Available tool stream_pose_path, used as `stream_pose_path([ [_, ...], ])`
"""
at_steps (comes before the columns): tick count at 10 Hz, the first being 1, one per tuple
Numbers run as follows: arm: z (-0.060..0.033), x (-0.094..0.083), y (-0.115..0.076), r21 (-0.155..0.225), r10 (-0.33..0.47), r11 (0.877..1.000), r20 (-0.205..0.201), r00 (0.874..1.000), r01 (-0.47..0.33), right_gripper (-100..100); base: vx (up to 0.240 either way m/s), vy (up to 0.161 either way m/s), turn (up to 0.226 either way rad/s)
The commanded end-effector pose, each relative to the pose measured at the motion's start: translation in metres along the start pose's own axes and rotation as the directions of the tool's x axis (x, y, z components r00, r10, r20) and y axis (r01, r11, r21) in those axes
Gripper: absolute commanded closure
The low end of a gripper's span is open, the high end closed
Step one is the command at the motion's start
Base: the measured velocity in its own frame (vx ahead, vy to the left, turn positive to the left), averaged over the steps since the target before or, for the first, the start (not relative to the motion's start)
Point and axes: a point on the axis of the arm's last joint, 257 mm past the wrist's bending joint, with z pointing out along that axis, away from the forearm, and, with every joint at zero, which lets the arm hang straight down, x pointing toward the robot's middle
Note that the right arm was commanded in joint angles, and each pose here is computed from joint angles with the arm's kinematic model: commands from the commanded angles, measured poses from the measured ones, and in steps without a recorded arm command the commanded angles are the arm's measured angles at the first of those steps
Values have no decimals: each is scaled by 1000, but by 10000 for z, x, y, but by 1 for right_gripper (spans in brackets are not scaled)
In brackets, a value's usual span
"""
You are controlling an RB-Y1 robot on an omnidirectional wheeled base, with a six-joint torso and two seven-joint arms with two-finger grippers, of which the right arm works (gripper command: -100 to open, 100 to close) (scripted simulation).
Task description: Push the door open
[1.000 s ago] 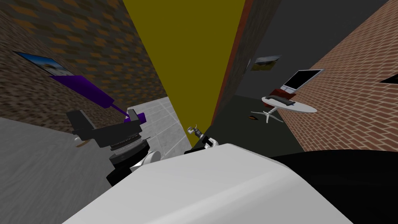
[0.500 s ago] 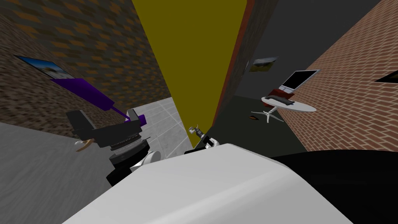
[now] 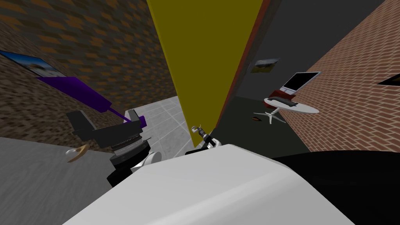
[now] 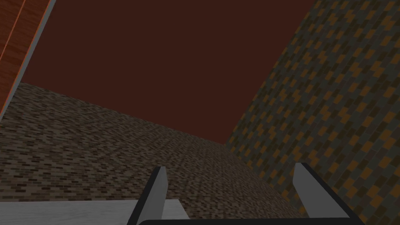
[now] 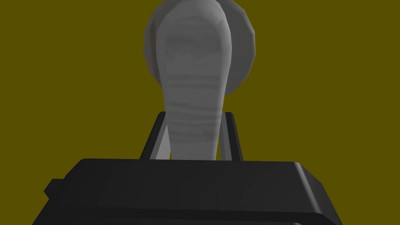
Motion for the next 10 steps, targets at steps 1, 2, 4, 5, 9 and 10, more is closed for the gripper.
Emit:
stream_pose_path([
  [1,18,-223,32,-3,-12,1000,43,999,12,100,139,162,-73],
  [2,12,-270,31,-3,-13,1000,55,998,13,100,133,155,-50],
  [4,-6,-406,30,-2,-14,1000,91,996,15,100,126,140,-55],
  [5,-17,-491,30,-2,-14,1000,114,993,14,100,142,143,-73],
  [9,-45,-678,33,-2,-10,1000,171,985,11,100,126,156,-54],
  [10,-54,-740,35,-3,-7,1000,192,981,8,100,137,154,-70],
])
